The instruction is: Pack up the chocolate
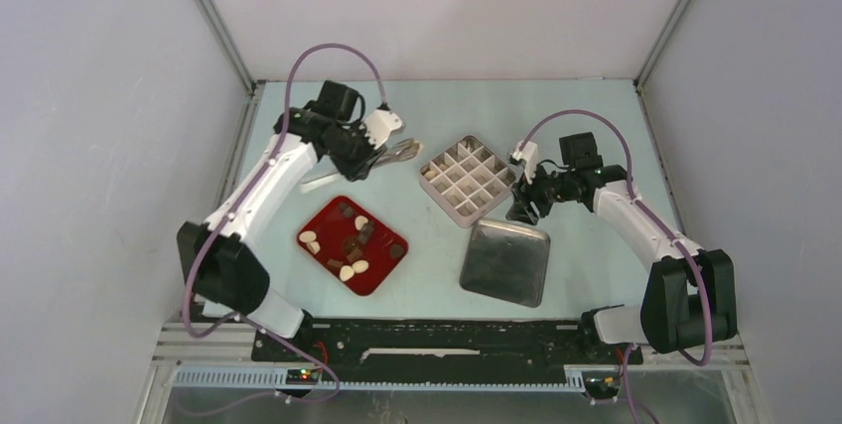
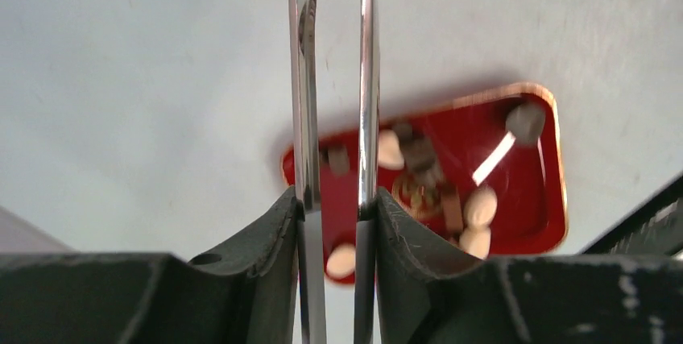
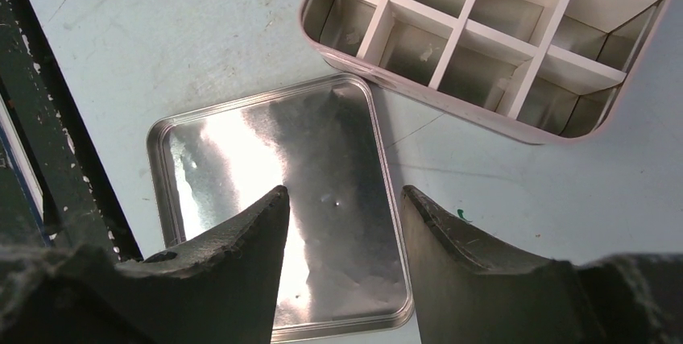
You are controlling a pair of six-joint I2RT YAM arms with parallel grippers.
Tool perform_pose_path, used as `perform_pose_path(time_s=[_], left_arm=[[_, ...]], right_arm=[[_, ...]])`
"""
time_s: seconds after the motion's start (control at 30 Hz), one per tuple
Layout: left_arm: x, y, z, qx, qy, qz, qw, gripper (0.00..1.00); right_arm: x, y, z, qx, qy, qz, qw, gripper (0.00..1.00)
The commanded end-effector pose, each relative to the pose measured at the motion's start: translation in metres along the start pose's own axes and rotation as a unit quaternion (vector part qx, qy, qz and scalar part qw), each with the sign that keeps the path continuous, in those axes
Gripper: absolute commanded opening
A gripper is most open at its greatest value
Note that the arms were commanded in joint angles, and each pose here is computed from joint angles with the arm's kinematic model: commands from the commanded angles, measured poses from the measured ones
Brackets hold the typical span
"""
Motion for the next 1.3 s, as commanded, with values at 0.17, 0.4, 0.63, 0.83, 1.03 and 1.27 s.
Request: perform_pose_path(time_s=[0.17, 0.4, 0.63, 0.83, 1.03, 1.27], left_arm=[[0.031, 0.112, 0.047, -0.157, 0.035, -0.050, 0.986, 0.21], [0.025, 0.129, 0.086, -0.150, 0.010, -0.062, 0.987, 0.21], [0.016, 0.119, 0.106, -0.125, -0.007, -0.069, 0.990, 0.22], [0.010, 0.112, 0.112, -0.107, -0.019, -0.068, 0.992, 0.22], [0.000, 0.102, 0.116, -0.090, -0.032, -0.066, 0.993, 0.23], [-0.006, 0.097, 0.123, -0.073, -0.033, -0.063, 0.995, 0.27]], right_arm=[[-0.012, 0.001, -0.008, -0.006, -0.021, 0.004, 1.000, 0.56], [-0.014, 0.002, -0.013, -0.014, -0.025, 0.009, 1.000, 0.55], [-0.017, 0.000, -0.015, -0.013, -0.028, 0.010, 0.999, 0.55], [-0.017, -0.001, -0.014, -0.011, -0.027, 0.008, 1.000, 0.56], [-0.016, 0.000, -0.014, -0.012, -0.024, 0.007, 1.000, 0.55], [-0.015, 0.000, -0.013, -0.010, -0.024, 0.005, 1.000, 0.55]])
Point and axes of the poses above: each gripper's point midway between its finger pads, its own z axis out along the fingers, its own x axis along the line the jaws close on, y = z × x, the point moved 5 cm from there along -z, back along the fingers, and after that the axes turned 9 degrees about z, right-handed, at the moved point
